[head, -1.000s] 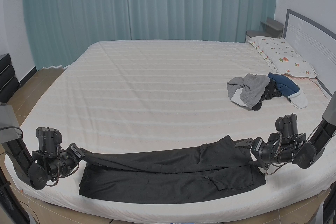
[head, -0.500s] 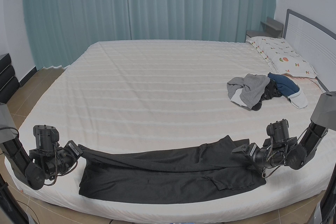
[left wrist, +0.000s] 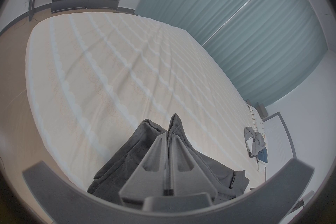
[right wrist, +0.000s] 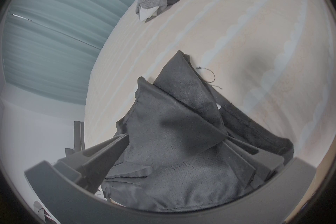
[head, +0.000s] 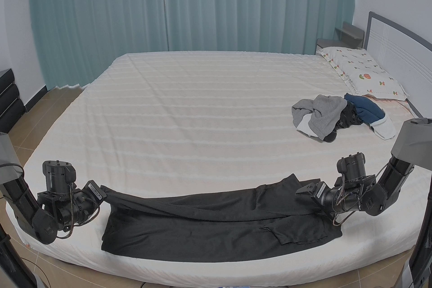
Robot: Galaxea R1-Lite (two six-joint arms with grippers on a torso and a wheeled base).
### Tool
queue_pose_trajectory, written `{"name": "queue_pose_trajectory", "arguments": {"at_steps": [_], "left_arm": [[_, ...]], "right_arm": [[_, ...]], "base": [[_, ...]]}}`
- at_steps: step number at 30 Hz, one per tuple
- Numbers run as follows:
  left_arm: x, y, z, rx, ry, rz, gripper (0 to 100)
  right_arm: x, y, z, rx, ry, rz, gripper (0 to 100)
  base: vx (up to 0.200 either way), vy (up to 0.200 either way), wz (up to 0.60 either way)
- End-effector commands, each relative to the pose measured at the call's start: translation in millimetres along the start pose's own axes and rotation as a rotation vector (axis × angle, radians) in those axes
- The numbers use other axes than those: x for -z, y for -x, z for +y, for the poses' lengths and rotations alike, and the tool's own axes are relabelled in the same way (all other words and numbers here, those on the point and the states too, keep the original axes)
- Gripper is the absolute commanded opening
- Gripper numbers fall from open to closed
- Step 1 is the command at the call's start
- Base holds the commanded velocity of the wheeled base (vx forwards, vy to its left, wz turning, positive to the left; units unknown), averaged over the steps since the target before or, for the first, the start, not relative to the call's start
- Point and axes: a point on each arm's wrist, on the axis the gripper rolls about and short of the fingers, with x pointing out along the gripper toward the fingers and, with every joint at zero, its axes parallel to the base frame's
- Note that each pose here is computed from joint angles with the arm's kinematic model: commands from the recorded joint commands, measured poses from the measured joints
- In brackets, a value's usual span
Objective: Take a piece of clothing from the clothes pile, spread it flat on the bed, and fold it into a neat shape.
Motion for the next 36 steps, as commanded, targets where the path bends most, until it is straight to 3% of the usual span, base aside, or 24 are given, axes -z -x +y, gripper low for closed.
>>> {"name": "queue_pose_trajectory", "arguments": {"at_steps": [1,3,4,13,21,25,27,31,36], "left_arm": [[0,0,0,0.001,0.0,-0.001,0],[0,0,0,0.002,0.0,0.001,0],[0,0,0,0.002,0.0,0.001,0],[1,-1,1,-0.004,0.0,0.006,0],[-1,-2,-1,0.001,0.001,-0.002,0],[-14,-7,-6,0.03,0.016,-0.055,0],[-26,-6,-7,0.055,0.034,-0.105,0],[-31,-8,-9,0.089,0.059,-0.138,0],[-30,-12,-7,0.11,0.062,-0.158,0]], "right_arm": [[1,-11,-3,0.027,0.001,-0.011,100],[0,-12,-2,0.029,0.001,-0.016,100],[0,-11,-2,0.026,0.002,-0.02,0],[-2,0,2,0.032,0.008,-0.06,0],[-10,11,12,-0.011,0.009,-0.1,0],[-25,10,23,-0.054,0.004,-0.151,0],[-37,12,30,-0.064,-0.009,-0.224,0],[-52,16,43,-0.111,-0.074,-0.314,0],[-45,12,37,-0.131,-0.079,-0.319,0]], "base": [[0.0,0.0,0.0],[0.0,0.0,0.0],[0.0,0.0,0.0],[0.0,0.0,0.0],[0.0,0.0,0.0],[0.0,0.0,0.0],[0.0,0.0,0.0],[0.0,0.0,0.0],[0.0,0.0,0.0]]}}
